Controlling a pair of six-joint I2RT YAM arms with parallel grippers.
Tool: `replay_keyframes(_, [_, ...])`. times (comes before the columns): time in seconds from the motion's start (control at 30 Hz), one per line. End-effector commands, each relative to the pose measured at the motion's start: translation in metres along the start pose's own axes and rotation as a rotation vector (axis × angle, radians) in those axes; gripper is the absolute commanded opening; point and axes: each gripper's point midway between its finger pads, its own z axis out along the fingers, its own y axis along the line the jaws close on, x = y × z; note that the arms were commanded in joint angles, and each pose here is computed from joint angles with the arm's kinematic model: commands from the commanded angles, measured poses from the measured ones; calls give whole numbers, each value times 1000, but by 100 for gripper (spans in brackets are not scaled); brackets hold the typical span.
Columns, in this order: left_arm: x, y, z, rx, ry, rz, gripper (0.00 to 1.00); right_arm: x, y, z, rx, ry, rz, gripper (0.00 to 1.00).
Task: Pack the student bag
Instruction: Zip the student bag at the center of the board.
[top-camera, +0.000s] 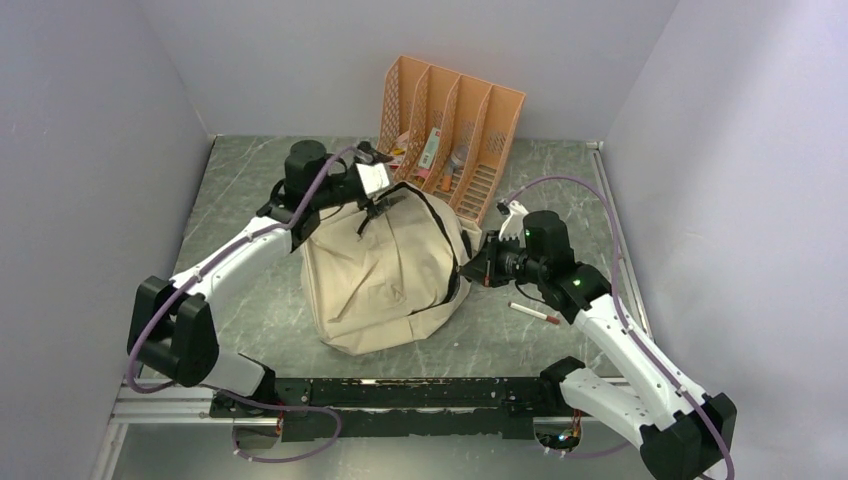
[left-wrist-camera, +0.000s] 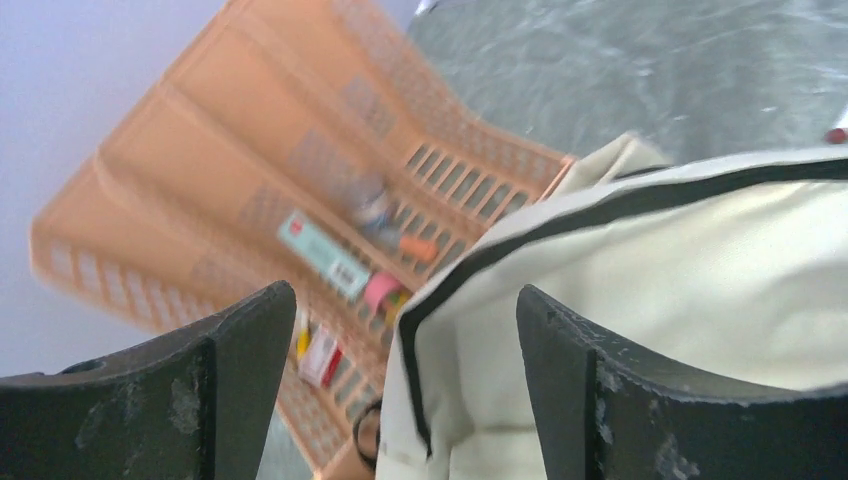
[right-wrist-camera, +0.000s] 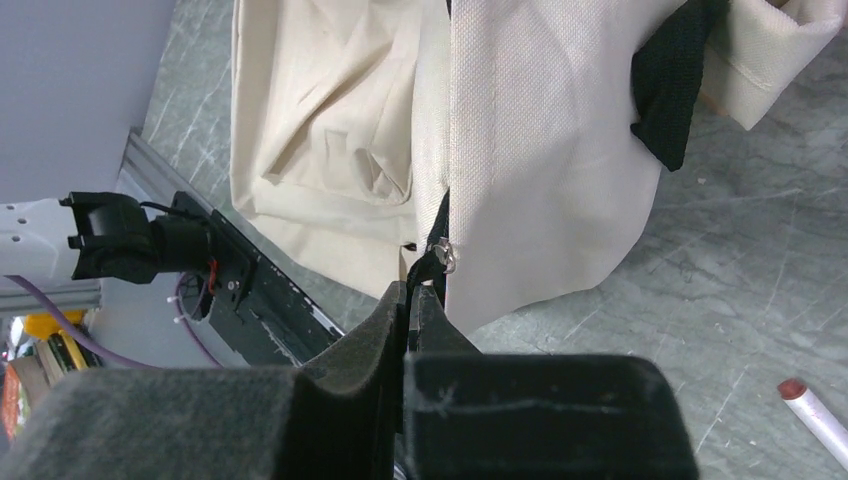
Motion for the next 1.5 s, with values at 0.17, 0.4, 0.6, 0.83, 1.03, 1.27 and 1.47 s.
replay_keyframes(0.17, [-29, -136, 49, 545, -28, 425, 84, -13, 11, -1, -42, -49, -11, 0])
replay_keyframes(0.4, [-18, -172, 66, 676, 28, 504, 78, -11, 11, -4, -42, -56, -8, 0])
replay_keyframes(0.6, [-10, -176, 72, 688, 64, 523, 68, -11, 12, -4, -47, -58, -5, 0])
replay_keyframes(0.83, [-7, -166, 82, 634, 105, 531, 52, -10, 11, -3, -45, -52, -10, 0])
replay_keyframes(1.03, [-10, -160, 92, 609, 117, 488, 20, -10, 12, -4, -48, -52, -12, 0])
replay_keyframes(1.27, [-39, -140, 94, 521, 106, 437, 5, -29, 22, -13, -59, -113, -27, 0])
replay_keyframes(1.47, [-116, -101, 79, 328, -25, 374, 5, -85, 40, -40, -47, -334, -65, 0])
